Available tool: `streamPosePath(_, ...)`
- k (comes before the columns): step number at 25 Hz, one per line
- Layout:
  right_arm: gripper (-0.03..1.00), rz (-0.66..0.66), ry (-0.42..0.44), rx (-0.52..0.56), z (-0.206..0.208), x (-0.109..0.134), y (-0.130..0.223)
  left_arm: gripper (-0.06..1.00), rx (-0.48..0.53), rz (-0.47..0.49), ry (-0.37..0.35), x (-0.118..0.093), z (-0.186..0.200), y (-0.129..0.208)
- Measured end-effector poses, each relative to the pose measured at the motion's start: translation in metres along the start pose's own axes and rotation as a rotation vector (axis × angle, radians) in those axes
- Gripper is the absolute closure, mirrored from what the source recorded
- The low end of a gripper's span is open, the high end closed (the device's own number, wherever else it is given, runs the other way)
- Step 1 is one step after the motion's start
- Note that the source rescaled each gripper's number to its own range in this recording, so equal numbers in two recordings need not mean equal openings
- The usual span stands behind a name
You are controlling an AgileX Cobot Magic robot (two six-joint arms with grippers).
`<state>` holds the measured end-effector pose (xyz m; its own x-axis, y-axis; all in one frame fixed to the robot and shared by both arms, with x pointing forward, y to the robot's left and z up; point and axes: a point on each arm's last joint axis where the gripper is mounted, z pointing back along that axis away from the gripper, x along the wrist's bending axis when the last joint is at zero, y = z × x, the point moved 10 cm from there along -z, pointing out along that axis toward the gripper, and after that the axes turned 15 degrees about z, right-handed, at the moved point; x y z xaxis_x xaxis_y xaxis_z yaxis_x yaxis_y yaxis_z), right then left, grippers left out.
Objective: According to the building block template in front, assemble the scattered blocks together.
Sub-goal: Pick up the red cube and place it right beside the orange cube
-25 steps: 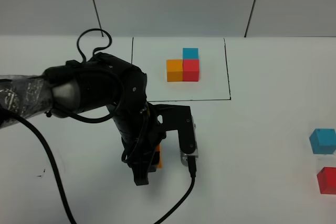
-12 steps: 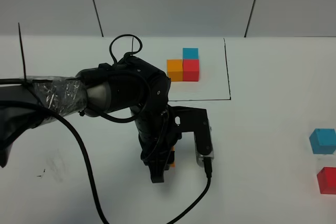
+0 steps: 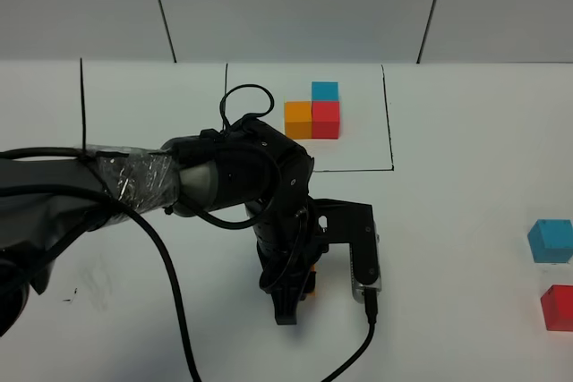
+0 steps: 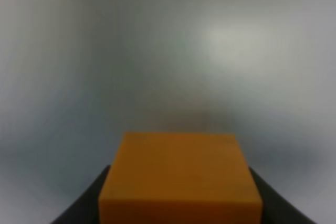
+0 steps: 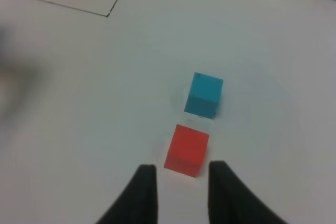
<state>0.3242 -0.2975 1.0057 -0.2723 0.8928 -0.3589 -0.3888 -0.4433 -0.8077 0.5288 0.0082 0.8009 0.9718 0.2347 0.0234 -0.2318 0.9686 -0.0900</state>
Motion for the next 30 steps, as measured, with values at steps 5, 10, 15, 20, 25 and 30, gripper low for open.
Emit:
streamPosePath(5, 0.97, 0.0, 0.0, 0.0, 0.0, 0.0, 0.0, 0.94, 0.02, 0.0, 0.012, -0.001, -0.013, 0.003)
streamPosePath(10, 0.97, 0.0, 0.0, 0.0, 0.0, 0.0, 0.0, 0.94, 0.016, -0.001, 0.009, 0.0, -0.019, 0.001)
streamPosePath(15, 0.97, 0.0, 0.0, 0.0, 0.0, 0.0, 0.0, 0.89, 0.011, -0.001, 0.006, 0.001, -0.019, 0.0)
streamPosePath(20, 0.97, 0.0, 0.0, 0.0, 0.0, 0.0, 0.0, 0.32, 0.0, -0.002, -0.001, 0.002, -0.019, -0.002)
streamPosePath(25, 0.97, 0.0, 0.0, 0.0, 0.0, 0.0, 0.0, -0.05, -0.001, -0.002, -0.002, 0.002, -0.019, -0.002)
streamPosePath(30, 0.97, 0.0, 0.0, 0.0, 0.0, 0.0, 0.0, -0.06, 0.027, -0.021, -0.004, 0.001, -0.007, 0.003)
